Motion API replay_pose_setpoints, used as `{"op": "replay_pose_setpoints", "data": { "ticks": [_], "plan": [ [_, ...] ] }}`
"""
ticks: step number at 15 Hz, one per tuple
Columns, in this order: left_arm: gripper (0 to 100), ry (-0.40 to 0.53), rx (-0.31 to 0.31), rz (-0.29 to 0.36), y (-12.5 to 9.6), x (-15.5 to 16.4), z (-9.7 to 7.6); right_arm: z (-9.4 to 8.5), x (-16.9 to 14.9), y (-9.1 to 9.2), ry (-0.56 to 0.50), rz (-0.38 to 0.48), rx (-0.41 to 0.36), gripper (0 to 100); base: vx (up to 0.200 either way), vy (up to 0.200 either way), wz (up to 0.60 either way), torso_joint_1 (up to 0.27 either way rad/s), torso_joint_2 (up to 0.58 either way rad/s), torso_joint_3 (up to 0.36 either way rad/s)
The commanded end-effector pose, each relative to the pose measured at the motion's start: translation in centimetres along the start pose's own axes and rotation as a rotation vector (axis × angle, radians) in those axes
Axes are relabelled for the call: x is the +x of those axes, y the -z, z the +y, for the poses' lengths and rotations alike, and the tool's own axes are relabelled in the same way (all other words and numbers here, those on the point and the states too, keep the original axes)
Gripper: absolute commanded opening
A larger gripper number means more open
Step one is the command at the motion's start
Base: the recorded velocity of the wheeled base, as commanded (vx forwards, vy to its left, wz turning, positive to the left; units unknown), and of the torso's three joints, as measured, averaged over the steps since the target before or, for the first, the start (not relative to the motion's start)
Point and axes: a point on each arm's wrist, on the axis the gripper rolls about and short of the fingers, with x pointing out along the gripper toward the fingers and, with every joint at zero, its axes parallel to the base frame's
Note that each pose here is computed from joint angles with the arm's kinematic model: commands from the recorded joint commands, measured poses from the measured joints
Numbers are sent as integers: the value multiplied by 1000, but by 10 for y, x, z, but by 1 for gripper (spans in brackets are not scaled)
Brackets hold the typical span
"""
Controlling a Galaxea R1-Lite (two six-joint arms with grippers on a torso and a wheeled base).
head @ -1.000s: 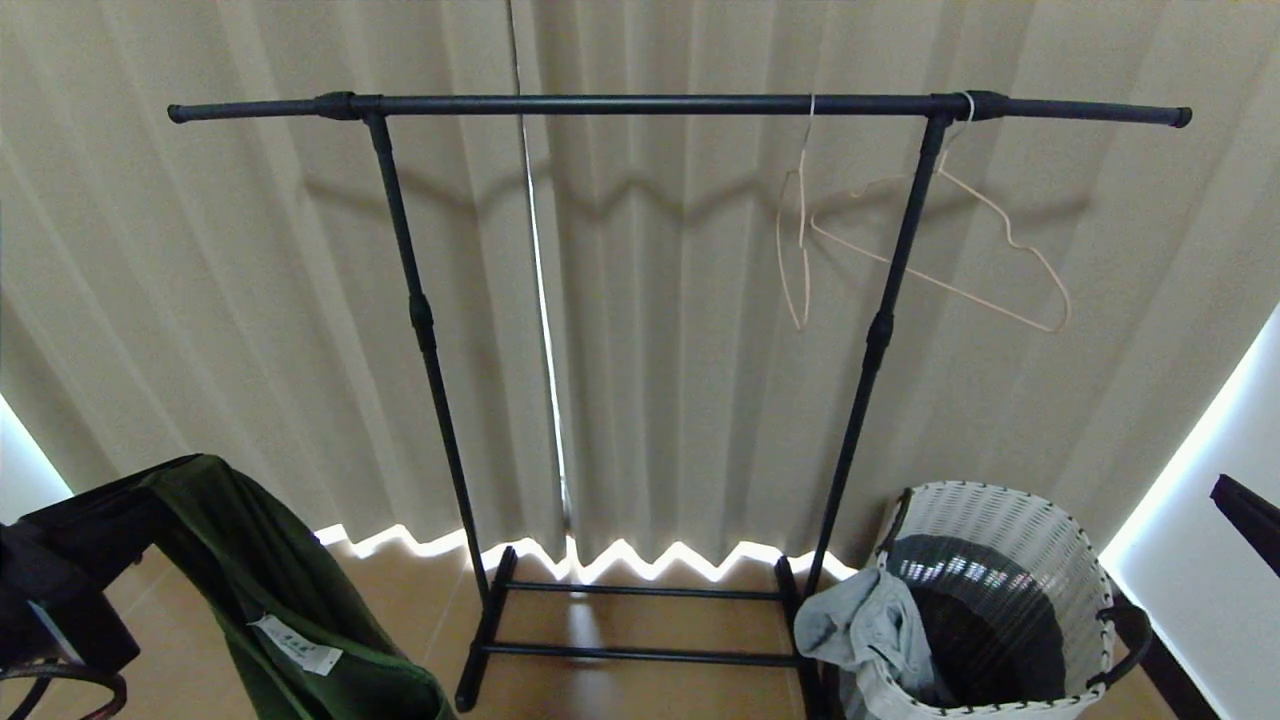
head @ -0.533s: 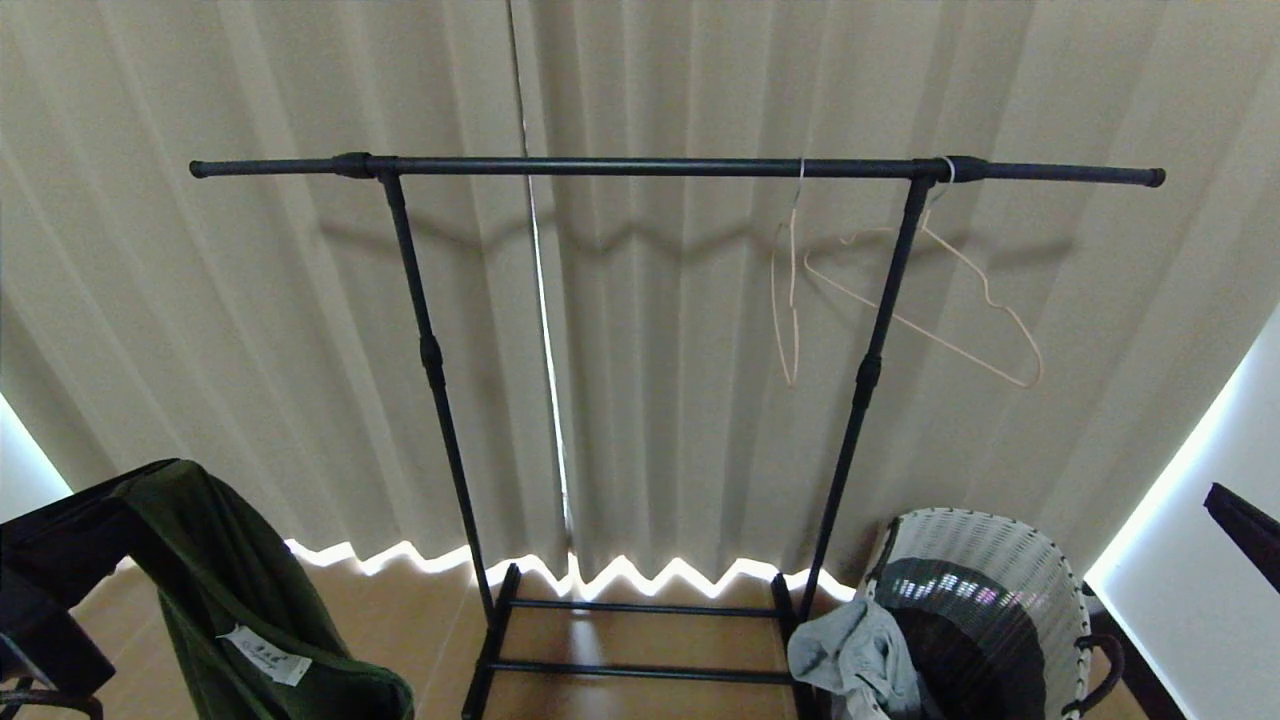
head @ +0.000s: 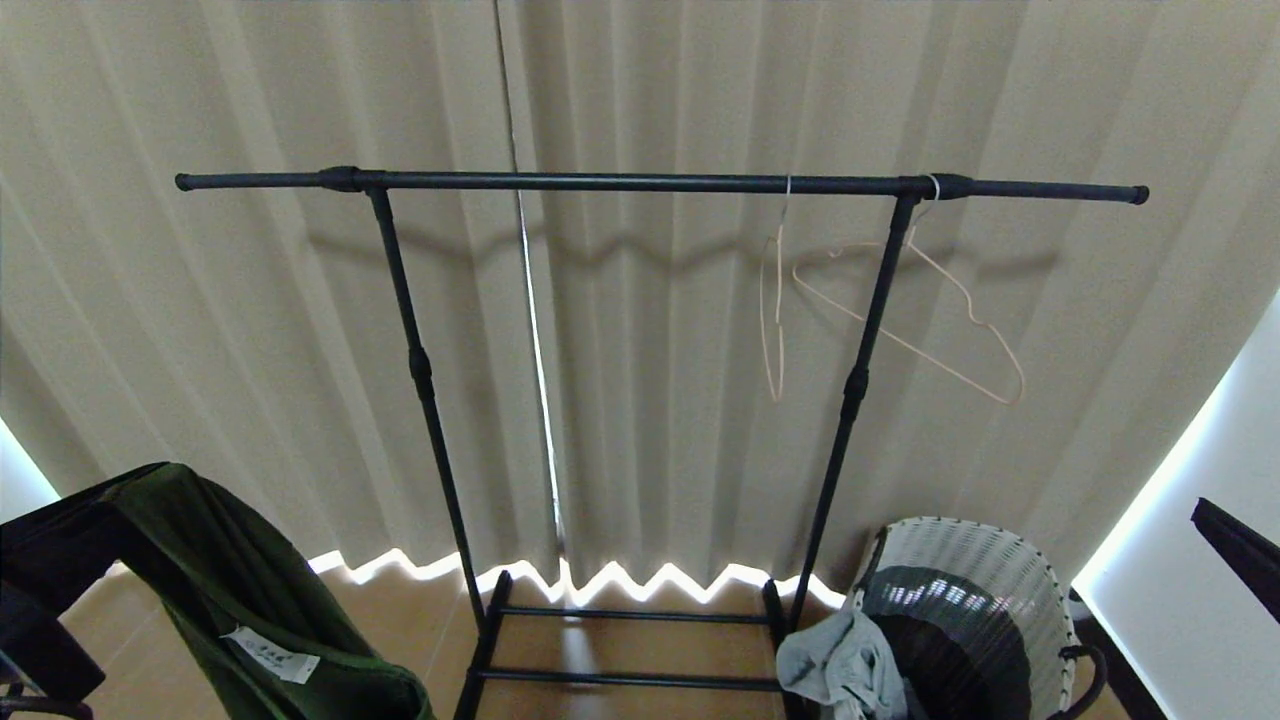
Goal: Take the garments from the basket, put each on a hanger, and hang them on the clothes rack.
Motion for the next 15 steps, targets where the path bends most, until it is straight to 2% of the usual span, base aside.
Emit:
{"op": "replay_pose_setpoints", "data": {
  "ticks": [1,6,12,15],
  "plan": [
    [0,-1,1,1,0,0,0,0,1,0,-2,5,0,100,0,-200,0,7,-2,2],
    [0,1,1,4,1,0,0,0,1,1,-2,7,0,100,0,-200,0,5,0,0],
    [0,6,-1,16,5,0,-1,0,1,1,-3,10,0,100,0,0,0,0,0,0],
    [0,5,-3,17,5,0,-1,0,2,2,-4,17,0,100,200,0,0,-1,-1,1]
  ]
}}
